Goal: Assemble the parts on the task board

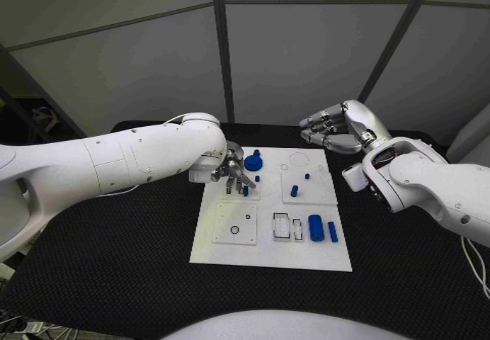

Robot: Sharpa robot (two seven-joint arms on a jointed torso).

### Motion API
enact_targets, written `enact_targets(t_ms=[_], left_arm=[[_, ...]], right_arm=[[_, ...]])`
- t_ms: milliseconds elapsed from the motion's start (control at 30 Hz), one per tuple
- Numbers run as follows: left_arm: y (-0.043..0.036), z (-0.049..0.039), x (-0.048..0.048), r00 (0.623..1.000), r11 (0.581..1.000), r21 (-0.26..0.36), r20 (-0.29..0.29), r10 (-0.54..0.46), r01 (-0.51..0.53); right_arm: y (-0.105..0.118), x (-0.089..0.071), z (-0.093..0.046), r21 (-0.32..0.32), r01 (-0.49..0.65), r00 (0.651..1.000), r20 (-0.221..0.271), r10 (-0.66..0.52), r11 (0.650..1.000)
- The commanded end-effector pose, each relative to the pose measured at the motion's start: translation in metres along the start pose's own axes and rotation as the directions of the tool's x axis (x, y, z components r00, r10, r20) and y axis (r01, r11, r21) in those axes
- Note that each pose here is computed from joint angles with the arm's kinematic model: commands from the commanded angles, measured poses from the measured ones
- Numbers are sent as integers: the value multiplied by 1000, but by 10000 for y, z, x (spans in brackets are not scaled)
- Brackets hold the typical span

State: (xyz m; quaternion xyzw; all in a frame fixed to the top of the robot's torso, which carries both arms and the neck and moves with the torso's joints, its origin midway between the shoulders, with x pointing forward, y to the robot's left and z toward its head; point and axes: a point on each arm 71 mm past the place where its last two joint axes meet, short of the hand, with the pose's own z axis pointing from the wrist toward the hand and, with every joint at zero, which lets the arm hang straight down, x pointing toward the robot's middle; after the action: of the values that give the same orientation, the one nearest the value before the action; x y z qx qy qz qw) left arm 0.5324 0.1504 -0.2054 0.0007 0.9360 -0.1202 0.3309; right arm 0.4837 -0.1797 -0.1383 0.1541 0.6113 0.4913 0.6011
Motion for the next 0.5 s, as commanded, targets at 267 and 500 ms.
enact_targets(t_ms=[267, 500], left_arm=[[-21, 10, 24, 999, 1000, 0, -32, -3, 3], [-24, 17, 31, 999, 1000, 0, -37, -6, 6]], right_arm=[[10, 13, 12, 2, -6, 1000, -13, 6, 1000], [12, 24, 17, 3, -7, 1000, -20, 7, 1000]])
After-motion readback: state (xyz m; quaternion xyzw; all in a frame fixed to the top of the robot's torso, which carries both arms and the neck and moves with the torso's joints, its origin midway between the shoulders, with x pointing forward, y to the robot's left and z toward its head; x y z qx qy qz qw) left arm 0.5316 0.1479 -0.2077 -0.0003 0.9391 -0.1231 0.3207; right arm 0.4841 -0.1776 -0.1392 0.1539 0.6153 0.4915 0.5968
